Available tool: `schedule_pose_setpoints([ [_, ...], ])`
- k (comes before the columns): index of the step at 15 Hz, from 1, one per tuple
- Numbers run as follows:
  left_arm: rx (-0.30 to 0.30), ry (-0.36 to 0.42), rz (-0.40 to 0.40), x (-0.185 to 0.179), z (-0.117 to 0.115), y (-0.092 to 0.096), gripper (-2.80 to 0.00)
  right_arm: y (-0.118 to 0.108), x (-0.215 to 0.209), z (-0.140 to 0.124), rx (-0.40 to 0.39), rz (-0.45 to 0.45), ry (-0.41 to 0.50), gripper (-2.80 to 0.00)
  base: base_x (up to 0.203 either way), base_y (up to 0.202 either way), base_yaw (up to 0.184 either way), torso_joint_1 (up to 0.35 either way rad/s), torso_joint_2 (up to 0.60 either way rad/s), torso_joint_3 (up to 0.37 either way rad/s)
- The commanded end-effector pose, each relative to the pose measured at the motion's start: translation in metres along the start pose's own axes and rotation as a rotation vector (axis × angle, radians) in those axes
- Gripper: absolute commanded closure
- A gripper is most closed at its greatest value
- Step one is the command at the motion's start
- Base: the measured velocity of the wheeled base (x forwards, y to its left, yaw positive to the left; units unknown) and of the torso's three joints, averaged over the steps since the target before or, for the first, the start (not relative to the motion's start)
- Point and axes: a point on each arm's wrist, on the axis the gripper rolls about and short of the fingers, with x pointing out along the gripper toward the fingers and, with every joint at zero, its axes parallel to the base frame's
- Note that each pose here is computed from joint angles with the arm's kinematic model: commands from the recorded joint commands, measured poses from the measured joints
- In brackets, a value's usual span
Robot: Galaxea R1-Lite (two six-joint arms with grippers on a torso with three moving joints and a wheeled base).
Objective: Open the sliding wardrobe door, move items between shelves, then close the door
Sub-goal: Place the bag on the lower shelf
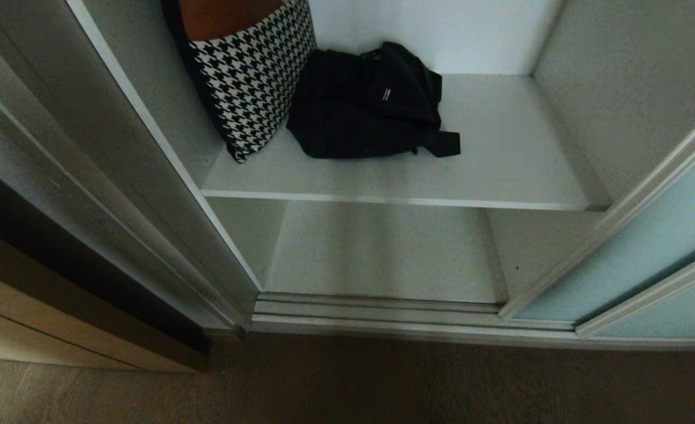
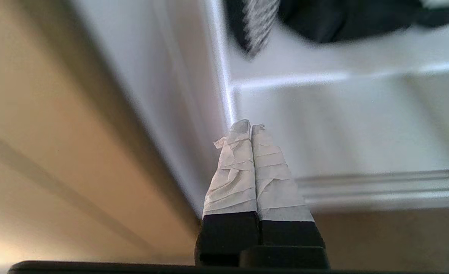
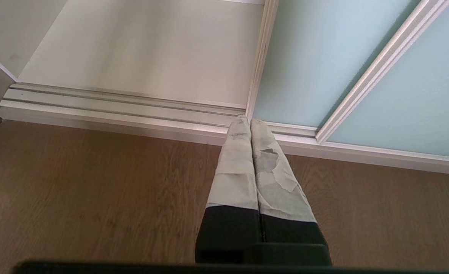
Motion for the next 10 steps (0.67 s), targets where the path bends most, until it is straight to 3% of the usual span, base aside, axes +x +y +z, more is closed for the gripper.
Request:
schedule_pose_setpoints([
  [1, -0.008, 0.058, -0.073, 0.052, 0.03, 0.007, 0.0, 0.0, 0.0, 0.0, 0.0, 0.0, 0.0, 0.0, 0.0, 0.0, 0.0, 0.0, 0.0, 0.0],
  [3, 0.007, 0.043, -0.167, 0.079, 0.049, 0.009, 0.0, 0.0, 0.0, 0.0, 0.0, 0.001, 0.0, 0.0, 0.0, 0.0, 0.0, 0.0, 0.0, 0.0],
  [6, 0.035, 0.04, -0.238, 0.114, 0.063, 0.011, 0.0, 0.0, 0.0, 0.0, 0.0, 0.0, 0.001, 0.0, 0.0, 0.0, 0.0, 0.0, 0.0, 0.0],
  [10, 0.01, 0.001, -0.416, 0.145, 0.08, 0.001, 0.0, 0.0, 0.0, 0.0, 0.0, 0.002, 0.001, 0.0, 0.0, 0.0, 0.0, 0.0, 0.0, 0.0],
])
